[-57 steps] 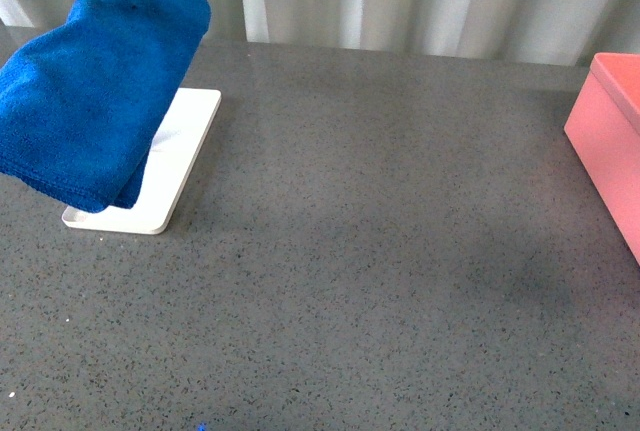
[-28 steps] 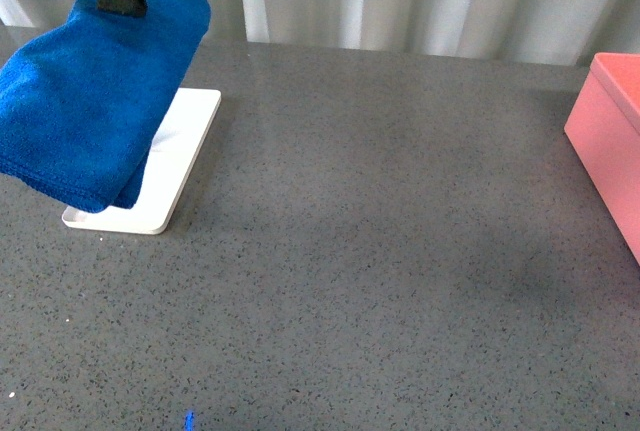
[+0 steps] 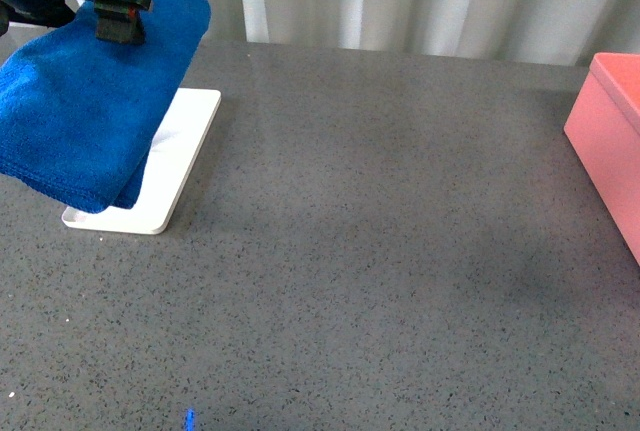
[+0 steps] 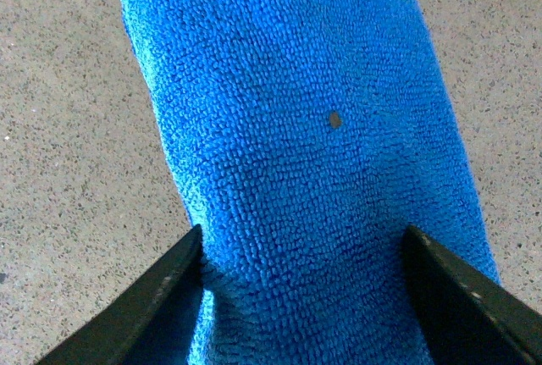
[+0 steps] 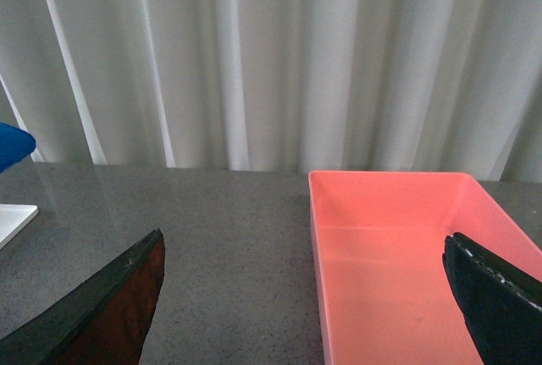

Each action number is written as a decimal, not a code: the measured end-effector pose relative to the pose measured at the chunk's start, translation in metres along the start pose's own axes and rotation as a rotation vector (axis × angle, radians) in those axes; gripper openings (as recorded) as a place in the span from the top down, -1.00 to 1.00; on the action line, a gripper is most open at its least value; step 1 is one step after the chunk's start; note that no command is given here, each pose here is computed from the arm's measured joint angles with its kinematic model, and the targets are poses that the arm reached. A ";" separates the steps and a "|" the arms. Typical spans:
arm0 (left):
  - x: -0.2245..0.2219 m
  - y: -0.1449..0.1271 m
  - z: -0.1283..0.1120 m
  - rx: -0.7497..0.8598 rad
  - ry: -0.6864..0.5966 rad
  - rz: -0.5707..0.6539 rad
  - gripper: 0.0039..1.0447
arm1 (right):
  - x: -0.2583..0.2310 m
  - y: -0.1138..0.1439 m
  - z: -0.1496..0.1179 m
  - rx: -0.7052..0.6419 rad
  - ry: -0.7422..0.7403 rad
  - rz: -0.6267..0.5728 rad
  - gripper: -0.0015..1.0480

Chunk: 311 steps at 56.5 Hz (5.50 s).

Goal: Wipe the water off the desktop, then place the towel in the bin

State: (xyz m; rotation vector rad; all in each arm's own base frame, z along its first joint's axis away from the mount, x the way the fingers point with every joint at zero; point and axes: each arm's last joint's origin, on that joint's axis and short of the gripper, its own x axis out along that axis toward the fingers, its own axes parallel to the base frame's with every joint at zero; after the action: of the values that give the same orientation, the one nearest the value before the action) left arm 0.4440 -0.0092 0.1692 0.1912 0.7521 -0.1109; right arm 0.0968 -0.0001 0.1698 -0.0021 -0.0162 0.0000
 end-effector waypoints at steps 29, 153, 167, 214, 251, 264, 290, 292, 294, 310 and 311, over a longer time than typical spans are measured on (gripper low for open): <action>-0.011 0.005 0.003 -0.077 -0.048 -0.074 0.89 | 0.000 0.000 0.000 0.000 0.000 0.000 -0.86; -0.129 -0.125 0.028 -0.140 -0.328 -0.763 0.89 | 0.238 0.090 0.019 0.537 0.426 0.865 -0.86; -0.128 -0.122 0.028 -0.143 -0.333 -0.738 0.89 | 0.251 0.122 0.013 0.521 0.460 0.921 -0.86; -0.127 -0.119 0.028 -0.143 -0.338 -0.723 0.89 | 0.250 0.133 0.011 0.525 0.401 0.996 0.78; -0.122 -0.111 0.029 -0.275 -0.471 -0.116 -0.88 | 0.247 0.092 0.014 0.492 0.426 0.829 0.92; -0.121 -0.109 0.027 -0.258 -0.503 -0.061 -0.81 | 0.244 0.077 0.018 0.454 0.429 0.785 0.92; -0.166 -0.058 -0.099 -0.202 -0.744 0.099 0.80 | 0.241 0.072 0.019 0.401 0.441 0.754 0.93; -0.169 -0.057 -0.105 -0.198 -0.743 0.096 0.91 | 0.241 0.072 0.019 0.401 0.441 0.753 0.92; -0.172 -0.056 -0.112 -0.194 -0.744 0.098 0.93 | 0.241 0.072 0.019 0.401 0.440 0.752 0.93; -0.190 -0.048 -0.151 -0.198 -0.745 0.106 0.93 | 0.241 0.074 0.018 0.389 0.446 0.734 0.93; -0.192 -0.047 -0.154 -0.198 -0.745 0.107 0.93 | 0.241 0.074 0.018 0.388 0.446 0.734 0.93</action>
State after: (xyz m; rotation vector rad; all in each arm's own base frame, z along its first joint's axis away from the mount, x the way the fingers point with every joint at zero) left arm 0.1945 -0.0168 0.1851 -0.0070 0.0078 -0.0007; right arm 0.3377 0.0742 0.1917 0.3800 0.4316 0.7361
